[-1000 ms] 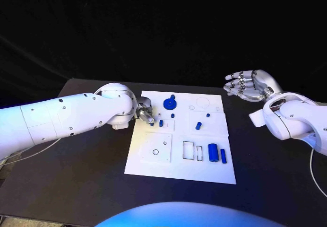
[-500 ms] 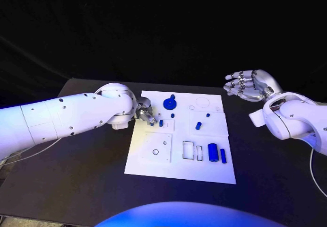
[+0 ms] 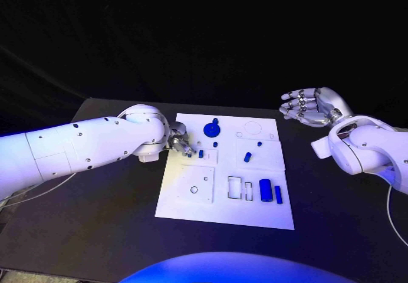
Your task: Assemble the parts on the task board
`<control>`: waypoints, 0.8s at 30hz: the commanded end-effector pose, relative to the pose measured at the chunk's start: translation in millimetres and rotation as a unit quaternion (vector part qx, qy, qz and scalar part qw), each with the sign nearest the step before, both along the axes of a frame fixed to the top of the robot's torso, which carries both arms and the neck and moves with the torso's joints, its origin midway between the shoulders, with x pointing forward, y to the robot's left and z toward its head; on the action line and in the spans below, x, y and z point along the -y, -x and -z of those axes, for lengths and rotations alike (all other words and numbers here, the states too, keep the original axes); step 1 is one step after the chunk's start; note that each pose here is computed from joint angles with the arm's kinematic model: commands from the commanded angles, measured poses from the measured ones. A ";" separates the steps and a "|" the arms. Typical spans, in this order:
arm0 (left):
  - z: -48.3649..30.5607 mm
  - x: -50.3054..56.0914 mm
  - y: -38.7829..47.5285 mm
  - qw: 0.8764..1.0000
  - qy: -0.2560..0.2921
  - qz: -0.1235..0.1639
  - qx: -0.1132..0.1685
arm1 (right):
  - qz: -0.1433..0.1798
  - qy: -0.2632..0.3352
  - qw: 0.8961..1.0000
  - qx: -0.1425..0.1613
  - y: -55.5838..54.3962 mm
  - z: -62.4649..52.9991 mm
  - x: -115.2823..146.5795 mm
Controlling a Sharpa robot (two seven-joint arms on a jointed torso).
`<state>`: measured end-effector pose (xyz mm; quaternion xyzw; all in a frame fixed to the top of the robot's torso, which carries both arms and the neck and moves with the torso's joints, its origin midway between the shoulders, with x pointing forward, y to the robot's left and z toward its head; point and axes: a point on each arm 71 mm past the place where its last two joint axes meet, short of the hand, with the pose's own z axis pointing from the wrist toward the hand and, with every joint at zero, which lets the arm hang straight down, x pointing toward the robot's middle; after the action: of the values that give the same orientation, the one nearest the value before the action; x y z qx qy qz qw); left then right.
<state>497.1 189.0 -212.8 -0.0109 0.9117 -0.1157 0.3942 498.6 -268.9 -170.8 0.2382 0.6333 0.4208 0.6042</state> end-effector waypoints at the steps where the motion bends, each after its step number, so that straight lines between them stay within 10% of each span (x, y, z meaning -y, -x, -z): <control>1: -0.6 -1.8 0.0 1.000 0.006 -0.007 0.003 | -0.005 -0.001 1.000 0.003 0.4 -0.5 -0.6; 24: -17.1 -11.2 -11.6 0.985 0.142 -0.065 0.072 | -0.003 0.000 1.000 0.002 -0.4 0.1 0.7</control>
<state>505.6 202.3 -201.5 -0.0874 0.8786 -0.1742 0.4360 499.2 -270.3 -171.1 0.2399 0.6330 0.4194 0.6049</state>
